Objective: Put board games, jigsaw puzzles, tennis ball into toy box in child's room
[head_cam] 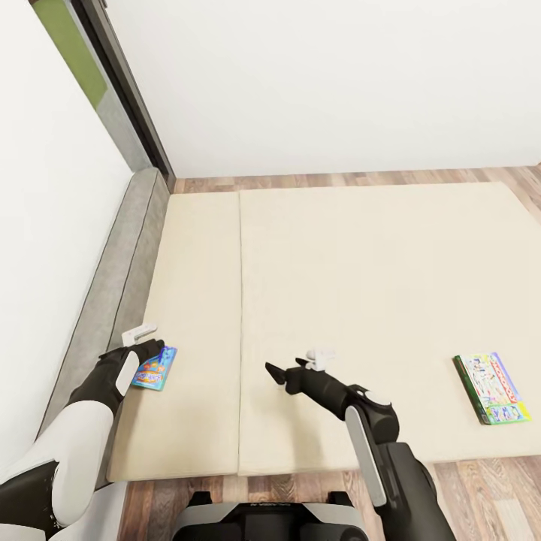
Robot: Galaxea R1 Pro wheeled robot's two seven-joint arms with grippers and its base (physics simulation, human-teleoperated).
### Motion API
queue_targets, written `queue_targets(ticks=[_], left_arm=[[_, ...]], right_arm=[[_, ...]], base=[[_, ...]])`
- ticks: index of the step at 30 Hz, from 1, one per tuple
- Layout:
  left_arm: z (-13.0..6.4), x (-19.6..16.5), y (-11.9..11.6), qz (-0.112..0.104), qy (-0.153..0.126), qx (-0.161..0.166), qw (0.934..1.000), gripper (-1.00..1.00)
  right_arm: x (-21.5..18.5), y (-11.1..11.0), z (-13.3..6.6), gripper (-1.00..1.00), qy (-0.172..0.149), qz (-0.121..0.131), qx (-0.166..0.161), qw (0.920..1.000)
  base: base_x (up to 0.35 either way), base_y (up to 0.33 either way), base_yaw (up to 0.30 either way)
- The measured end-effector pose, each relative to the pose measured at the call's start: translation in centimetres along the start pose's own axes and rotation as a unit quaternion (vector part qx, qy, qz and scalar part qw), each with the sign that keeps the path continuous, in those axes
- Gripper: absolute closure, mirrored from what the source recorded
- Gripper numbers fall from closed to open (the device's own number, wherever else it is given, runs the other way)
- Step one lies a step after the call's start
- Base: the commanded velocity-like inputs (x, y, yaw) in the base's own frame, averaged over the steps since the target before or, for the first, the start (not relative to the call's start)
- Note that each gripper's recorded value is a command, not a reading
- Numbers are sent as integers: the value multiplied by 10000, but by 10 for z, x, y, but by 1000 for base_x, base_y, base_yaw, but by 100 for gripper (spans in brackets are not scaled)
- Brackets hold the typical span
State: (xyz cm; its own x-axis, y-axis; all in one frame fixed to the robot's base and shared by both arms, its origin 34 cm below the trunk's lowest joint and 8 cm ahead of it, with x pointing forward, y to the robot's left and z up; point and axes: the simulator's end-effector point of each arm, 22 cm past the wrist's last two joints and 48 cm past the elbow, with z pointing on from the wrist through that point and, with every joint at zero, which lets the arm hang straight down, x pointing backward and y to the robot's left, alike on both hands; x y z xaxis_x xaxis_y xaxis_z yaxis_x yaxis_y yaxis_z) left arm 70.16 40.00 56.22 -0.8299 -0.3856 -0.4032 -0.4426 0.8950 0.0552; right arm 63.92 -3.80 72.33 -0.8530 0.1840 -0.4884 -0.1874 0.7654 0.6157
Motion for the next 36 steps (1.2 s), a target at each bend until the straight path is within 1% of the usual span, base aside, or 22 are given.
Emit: queue_targets(ticks=[2, 5, 6, 7, 8, 9, 10, 14, 19, 36], left_arm=[[0, -2, 0, -2, -42, 1, 10000, -100], [0, -4, 0, -4, -96, 2, 10000, -100], [0, -5, 0, -6, -112, 2, 9999, -100], [0, -5, 0, -5, -118, 2, 9999, -100], [0, -6, 0, -6, -128, 1, 9999, -100], [0, -6, 0, -6, -131, 0, 9999, -100], [0, -6, 0, -6, -136, -2, 9999, -100], [0, -7, 1, -6, -142, -4, 9999, -100], [0, -7, 1, -1, -141, -8, 9999, -100], [0, -7, 0, -7, -151, 12, 9999, -100]], right_arm=[[-4, 7, -2, -100, -24, -13, -130, 9999], [-5, 22, -4, -100, -18, -3, -453, 9990], [-6, 31, -5, -100, -12, 26, -667, 9978], [-6, 36, -6, -100, -7, 50, -785, 9969], [-7, 47, -8, -100, -3, 123, -1017, 9947], [-8, 52, -9, -100, -4, 167, -1134, 9934], [-10, 61, -12, -100, -16, 258, -1340, 9906], [-18, 78, -19, -100, -97, 477, -1713, 9840], [-24, 85, -23, -100, -180, 587, -1880, 9803], [-27, 82, -24, -100, -238, 626, -1882, 9798]], base=[[0, 0, 0], [0, 0, 0], [0, 0, 0], [0, 0, 0], [0, 0, 0], [0, 0, 0], [0, 0, 0], [0, 0, 0], [0, 0, 0], [0, 0, 0]])
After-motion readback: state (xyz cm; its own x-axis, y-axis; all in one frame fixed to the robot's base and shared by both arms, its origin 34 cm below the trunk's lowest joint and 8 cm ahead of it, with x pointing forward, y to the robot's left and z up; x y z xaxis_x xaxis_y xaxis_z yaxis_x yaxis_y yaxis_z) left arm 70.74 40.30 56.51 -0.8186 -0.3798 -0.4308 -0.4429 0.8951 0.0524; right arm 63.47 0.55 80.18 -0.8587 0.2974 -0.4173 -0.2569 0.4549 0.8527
